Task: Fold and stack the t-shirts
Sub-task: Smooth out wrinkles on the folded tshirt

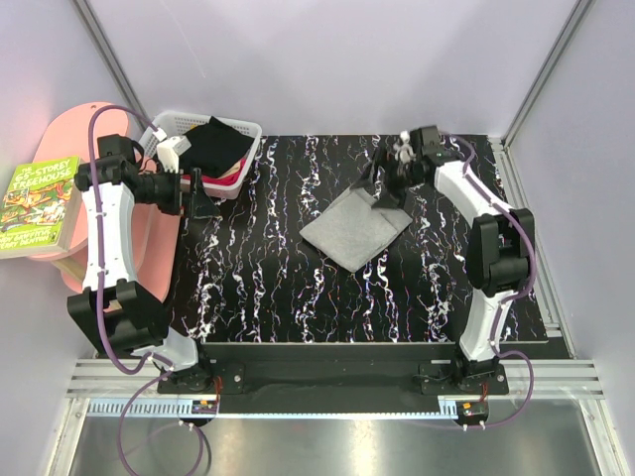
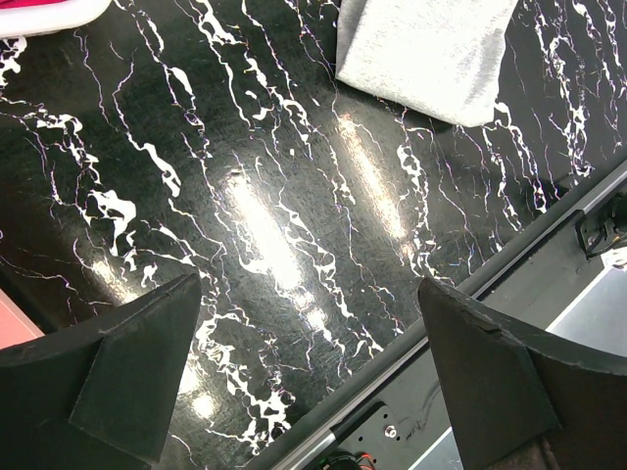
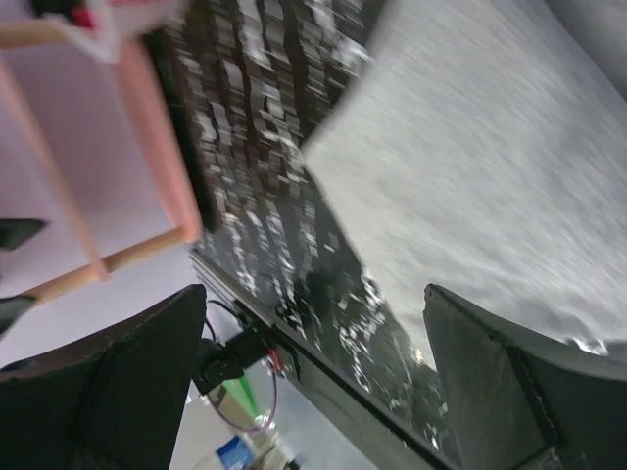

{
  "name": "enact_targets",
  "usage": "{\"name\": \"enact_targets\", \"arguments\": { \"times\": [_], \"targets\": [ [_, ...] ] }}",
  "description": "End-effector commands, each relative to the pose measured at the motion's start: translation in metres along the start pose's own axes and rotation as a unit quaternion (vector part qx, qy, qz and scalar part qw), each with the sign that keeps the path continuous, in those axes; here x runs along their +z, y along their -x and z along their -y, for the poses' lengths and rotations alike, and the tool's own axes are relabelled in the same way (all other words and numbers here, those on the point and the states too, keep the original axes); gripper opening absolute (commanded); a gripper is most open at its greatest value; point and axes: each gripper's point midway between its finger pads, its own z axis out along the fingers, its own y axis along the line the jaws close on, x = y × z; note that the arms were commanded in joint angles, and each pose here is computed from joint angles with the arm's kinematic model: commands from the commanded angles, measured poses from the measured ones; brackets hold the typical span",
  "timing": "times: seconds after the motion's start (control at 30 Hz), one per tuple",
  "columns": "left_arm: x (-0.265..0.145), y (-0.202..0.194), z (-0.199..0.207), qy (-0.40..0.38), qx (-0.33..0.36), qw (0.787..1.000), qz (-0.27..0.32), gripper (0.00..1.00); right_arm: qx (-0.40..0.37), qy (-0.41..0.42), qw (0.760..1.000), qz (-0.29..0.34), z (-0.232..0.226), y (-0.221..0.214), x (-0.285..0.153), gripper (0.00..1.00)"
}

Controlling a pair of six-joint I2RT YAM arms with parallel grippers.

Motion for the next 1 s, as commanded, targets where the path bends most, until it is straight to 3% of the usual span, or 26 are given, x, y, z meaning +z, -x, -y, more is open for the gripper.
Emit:
{"name": "enact_targets", "arguments": {
  "times": [0.0,0.17,0.4,0.57,0.77,0.97],
  "targets": [
    [-0.005,0.009,0.010,-0.006,0.020,1.000,0.015,0.99,-0.064,0.073,0.995,0.032,-0.073,0.019,-0.028,1.00],
    [0.016,-0.006,0.034,-0.023,0.046,0.998,-0.031,0.99,-0.022,0.082,0.996,-0.031,-0.040,0.023,0.031,1.00],
    [0.080,-0.022,0.107,-0.084,0.127,0.980,-0.127,0.99,0.037,0.072,0.992,-0.099,0.022,0.019,0.106,1.00],
    [0.133,-0.028,0.149,-0.126,0.173,0.961,-0.176,0.99,0.063,0.044,0.991,-0.107,0.051,0.014,0.121,1.00],
    [0.219,-0.052,0.174,-0.158,0.186,0.940,-0.237,0.99,0.072,0.011,0.993,-0.097,0.070,0.009,0.119,1.00],
    [0.269,-0.067,0.183,-0.173,0.187,0.932,-0.258,0.99,0.095,-0.005,0.992,-0.085,0.091,0.014,0.112,1.00]
  ]
}}
